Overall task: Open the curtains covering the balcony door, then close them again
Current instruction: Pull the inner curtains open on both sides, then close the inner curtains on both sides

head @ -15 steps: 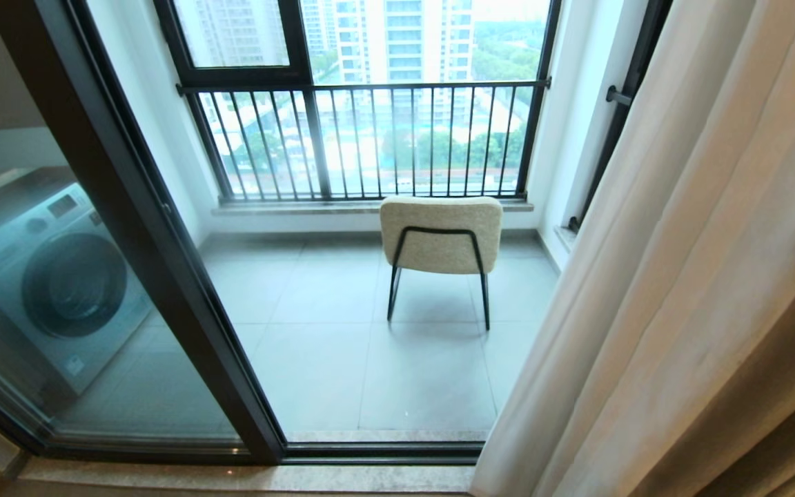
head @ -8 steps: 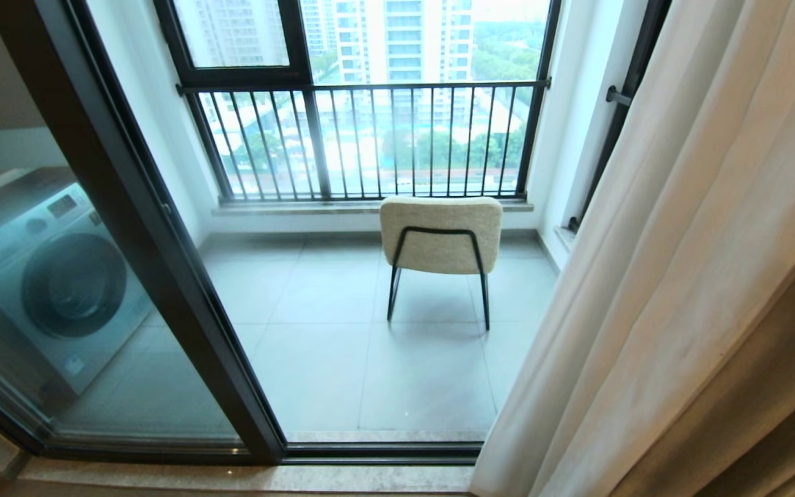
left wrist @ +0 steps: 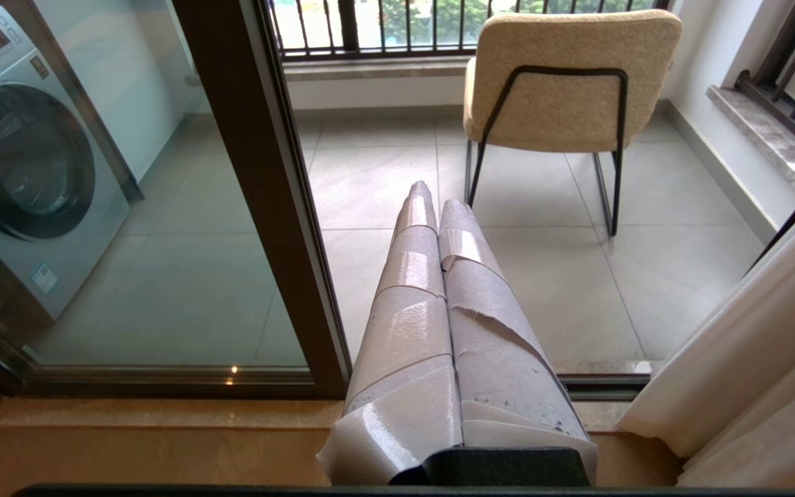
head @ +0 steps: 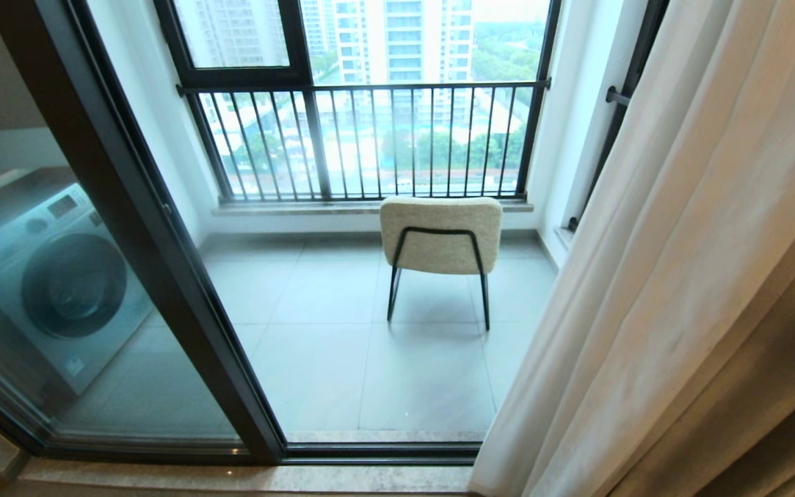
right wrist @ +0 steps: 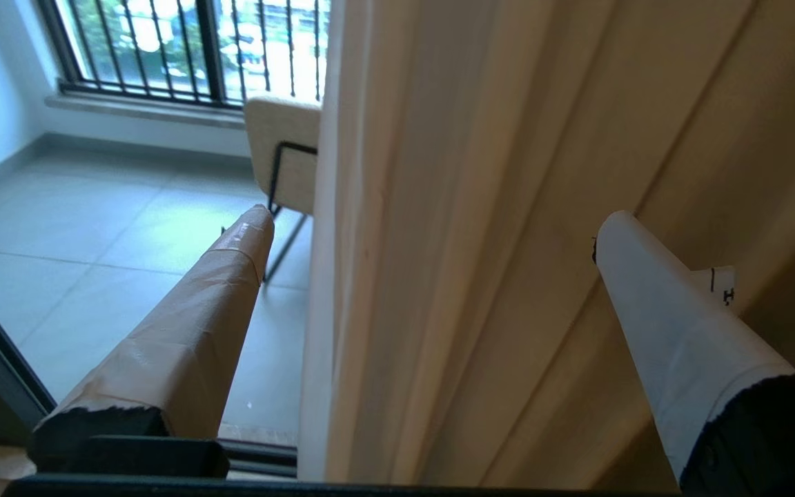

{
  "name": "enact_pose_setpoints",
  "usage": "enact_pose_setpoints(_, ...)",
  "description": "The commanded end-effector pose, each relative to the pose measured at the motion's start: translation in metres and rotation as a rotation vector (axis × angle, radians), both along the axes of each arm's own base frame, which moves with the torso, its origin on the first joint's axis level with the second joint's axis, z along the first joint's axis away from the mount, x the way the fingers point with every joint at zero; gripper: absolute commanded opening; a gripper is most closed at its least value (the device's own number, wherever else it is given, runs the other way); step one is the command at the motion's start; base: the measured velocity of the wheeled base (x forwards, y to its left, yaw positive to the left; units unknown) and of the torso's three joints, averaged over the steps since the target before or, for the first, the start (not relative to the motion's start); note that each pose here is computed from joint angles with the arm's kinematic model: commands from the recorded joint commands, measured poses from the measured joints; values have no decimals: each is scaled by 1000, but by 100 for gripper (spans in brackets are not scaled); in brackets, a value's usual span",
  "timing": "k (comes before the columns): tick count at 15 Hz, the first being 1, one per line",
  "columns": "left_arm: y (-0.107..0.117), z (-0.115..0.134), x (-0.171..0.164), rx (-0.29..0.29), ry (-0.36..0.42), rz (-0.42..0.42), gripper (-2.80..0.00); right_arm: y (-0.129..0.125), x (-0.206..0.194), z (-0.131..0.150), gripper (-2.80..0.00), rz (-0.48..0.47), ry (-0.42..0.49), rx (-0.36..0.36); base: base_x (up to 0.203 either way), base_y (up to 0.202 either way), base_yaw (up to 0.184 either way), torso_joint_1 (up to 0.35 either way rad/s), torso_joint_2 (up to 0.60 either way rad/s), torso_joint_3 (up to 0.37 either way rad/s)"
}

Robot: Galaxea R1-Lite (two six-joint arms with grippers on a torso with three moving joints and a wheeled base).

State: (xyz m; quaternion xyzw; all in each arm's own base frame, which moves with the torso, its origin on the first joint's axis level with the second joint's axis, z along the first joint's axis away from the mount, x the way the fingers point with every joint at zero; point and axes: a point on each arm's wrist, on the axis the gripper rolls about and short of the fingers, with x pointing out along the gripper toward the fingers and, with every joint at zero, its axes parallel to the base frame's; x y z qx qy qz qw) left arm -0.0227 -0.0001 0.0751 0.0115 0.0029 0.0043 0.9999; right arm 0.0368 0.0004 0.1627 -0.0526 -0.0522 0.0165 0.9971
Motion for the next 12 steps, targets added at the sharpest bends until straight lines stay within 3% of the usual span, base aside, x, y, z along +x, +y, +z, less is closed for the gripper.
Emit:
enact_pose_setpoints(1, 0, 0, 0, 0, 0, 0, -280, 1, -18, -16, 0, 16, -33, 1, 0, 0, 0, 0, 0, 0)
enact_pose_setpoints(4, 0, 0, 0, 0, 0, 0, -280, 0, -37, -46, 0, 8, 12, 1, 0, 0, 0, 0, 0, 0)
enact_pose_setpoints(6, 0, 0, 0, 0, 0, 0, -280, 0, -45, -67, 0, -16, 104, 1, 0, 0, 0, 0, 0, 0)
enact_pose_setpoints(9, 0, 0, 0, 1, 0, 0, -280, 0, -54, -82, 0, -16, 134, 0, 0, 0, 0, 0, 0, 0)
enact_pose_setpoints(12, 0, 0, 0, 0, 0, 0, -280, 0, -60, -88, 0, -12, 109, 6, 0, 0, 0, 0, 0, 0)
